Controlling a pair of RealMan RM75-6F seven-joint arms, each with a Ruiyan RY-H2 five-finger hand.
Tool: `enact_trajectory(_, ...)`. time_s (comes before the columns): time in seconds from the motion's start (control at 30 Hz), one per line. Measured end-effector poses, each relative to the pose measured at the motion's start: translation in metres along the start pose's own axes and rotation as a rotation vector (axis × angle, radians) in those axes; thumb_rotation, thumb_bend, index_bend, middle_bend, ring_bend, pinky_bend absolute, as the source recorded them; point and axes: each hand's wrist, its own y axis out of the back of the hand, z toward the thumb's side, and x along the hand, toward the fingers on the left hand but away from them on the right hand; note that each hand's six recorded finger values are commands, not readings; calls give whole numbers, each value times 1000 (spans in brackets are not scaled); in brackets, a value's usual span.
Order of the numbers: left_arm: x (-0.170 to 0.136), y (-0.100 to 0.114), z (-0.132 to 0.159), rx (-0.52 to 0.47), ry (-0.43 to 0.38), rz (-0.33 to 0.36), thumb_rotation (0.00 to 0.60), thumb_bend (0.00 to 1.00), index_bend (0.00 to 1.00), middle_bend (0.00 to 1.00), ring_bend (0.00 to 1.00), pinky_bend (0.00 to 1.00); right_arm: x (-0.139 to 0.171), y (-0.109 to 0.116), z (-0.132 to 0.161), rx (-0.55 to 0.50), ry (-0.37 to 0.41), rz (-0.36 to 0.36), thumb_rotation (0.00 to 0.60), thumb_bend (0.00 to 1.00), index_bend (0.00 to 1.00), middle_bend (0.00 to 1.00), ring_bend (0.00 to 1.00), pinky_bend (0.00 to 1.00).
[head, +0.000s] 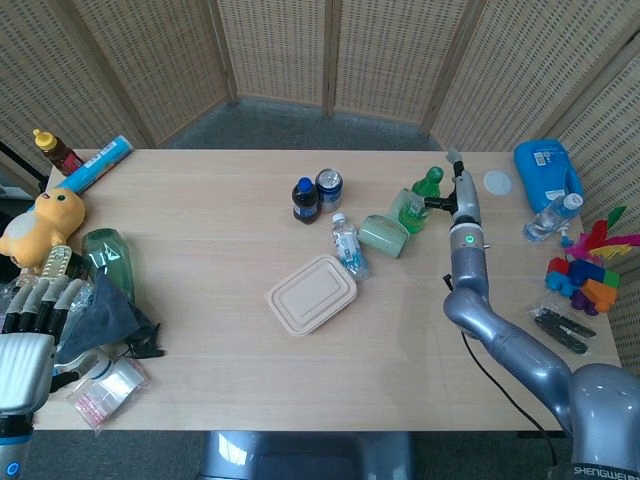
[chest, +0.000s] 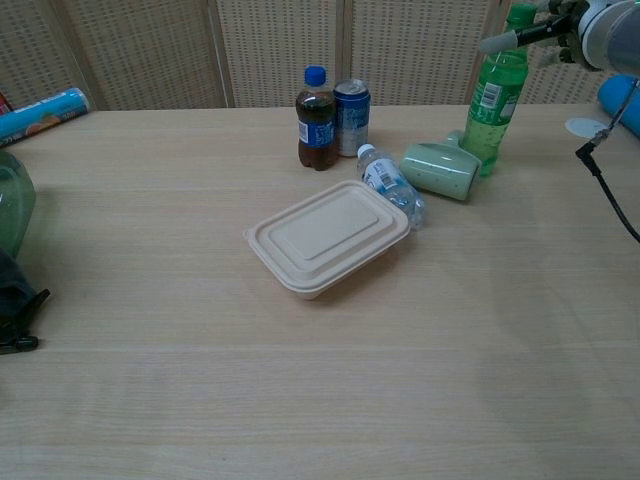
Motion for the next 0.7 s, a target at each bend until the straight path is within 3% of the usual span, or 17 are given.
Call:
enact_trajectory(0.13,1,0,-1,3,2,3,600,0,0,0,0,0,-4,2,-7,-31,-14,-68,600,0,405,713,700,851)
enact_trajectory(0.23,1,-1,-1,5,0,4,600,0,0,0,0,0,-4,0,-11,-50,-21,-104,600,0,598,901,873,907)
enact_trajectory(0.43,1,0,0,2,-2,9,600,0,0,0,0,0,-3,-3,-12,-60,-12,-139,600,0,762,997,950,907)
enact_trajectory(0.7,1,0,1,-9,-6,5,600,0,0,0,0,0,3,-1,-12,-64,1,-153,600,0,782,1000,959,907)
